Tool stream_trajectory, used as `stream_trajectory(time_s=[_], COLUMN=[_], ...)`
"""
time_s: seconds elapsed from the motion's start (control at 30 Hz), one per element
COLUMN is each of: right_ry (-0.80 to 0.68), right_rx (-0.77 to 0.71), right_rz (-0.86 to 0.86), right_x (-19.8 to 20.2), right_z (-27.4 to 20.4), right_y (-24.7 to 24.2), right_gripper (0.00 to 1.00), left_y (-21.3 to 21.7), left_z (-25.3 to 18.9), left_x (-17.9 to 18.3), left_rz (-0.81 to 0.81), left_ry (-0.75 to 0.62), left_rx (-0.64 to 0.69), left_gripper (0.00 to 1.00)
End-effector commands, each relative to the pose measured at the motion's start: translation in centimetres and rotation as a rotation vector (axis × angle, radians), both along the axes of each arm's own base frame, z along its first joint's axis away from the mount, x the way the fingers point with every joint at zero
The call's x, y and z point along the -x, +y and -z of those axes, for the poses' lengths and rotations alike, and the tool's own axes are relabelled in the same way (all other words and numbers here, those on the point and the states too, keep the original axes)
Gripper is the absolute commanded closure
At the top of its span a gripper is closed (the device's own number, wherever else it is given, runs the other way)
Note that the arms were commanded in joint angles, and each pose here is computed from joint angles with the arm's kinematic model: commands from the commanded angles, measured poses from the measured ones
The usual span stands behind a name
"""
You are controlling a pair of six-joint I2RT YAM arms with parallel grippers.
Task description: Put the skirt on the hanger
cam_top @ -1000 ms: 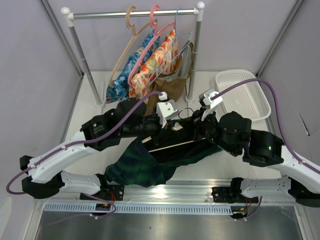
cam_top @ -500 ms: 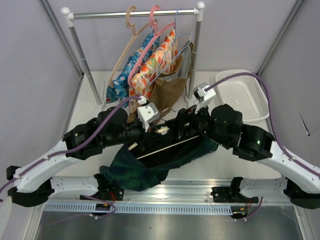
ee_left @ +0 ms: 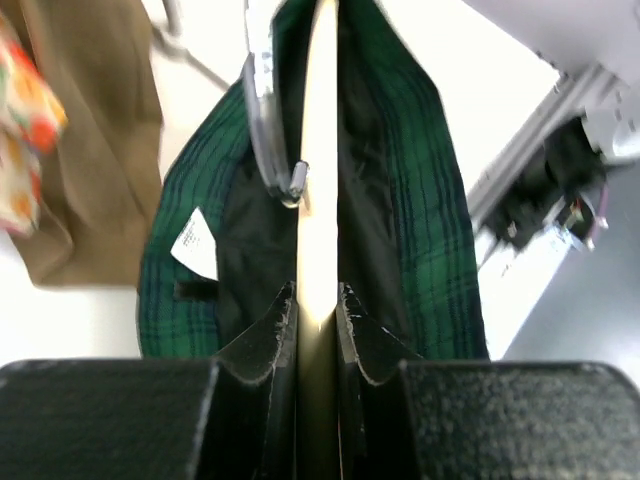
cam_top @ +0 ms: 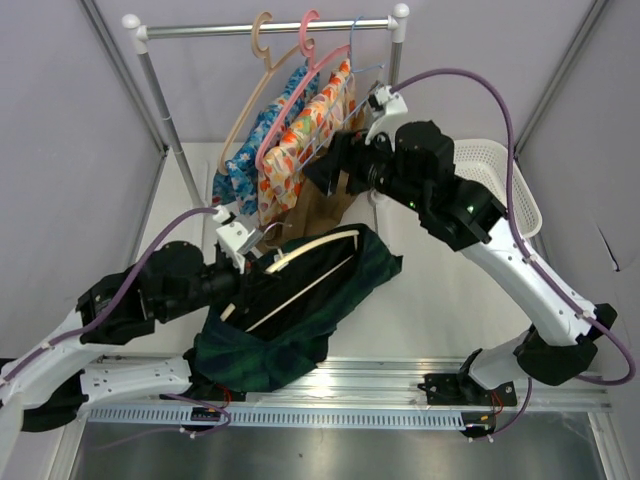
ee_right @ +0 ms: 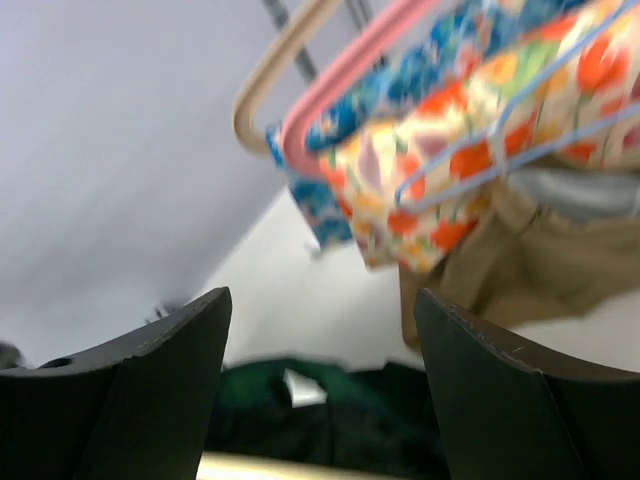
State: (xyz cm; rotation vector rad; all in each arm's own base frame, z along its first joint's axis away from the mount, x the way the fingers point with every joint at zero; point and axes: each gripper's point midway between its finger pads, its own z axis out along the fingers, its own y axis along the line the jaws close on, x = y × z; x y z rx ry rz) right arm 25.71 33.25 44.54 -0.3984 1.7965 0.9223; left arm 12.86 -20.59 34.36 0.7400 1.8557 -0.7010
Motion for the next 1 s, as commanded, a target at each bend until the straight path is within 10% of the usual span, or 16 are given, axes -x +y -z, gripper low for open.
stream_trajectory(time_s=[0.0, 0.43, 0.77, 0.97], right_ry=[-0.126, -0.217, -0.3, -0.308], right_rx=[-0.179, -0.316, -0.353, -0.342], right_rz=[0.039, -0.192, -0.297, -0.299], right_x=[-1.7, -2.6, -3.5, -4.5], right_z=[-6.9, -9.9, -11.3, -8.6], right_y=[-0.3, 6.5, 13.6, 17.6], right_gripper=[0.2, 0.28, 0.65, 0.66], left_y=[1.8, 5.6, 5.8, 6.2], left_z=[0.6, 2.5, 3.0, 2.9], left_x=[1.0, 0.4, 0.8, 1.1], left_rz=[-0.041, -0.219, -0.214, -0.214], left_ry=[0.052, 0.102, 0.12, 0.127], left_rx=[0.027, -0.002, -0.002, -0.002], left_gripper=[1.0, 1.0, 1.0, 1.0])
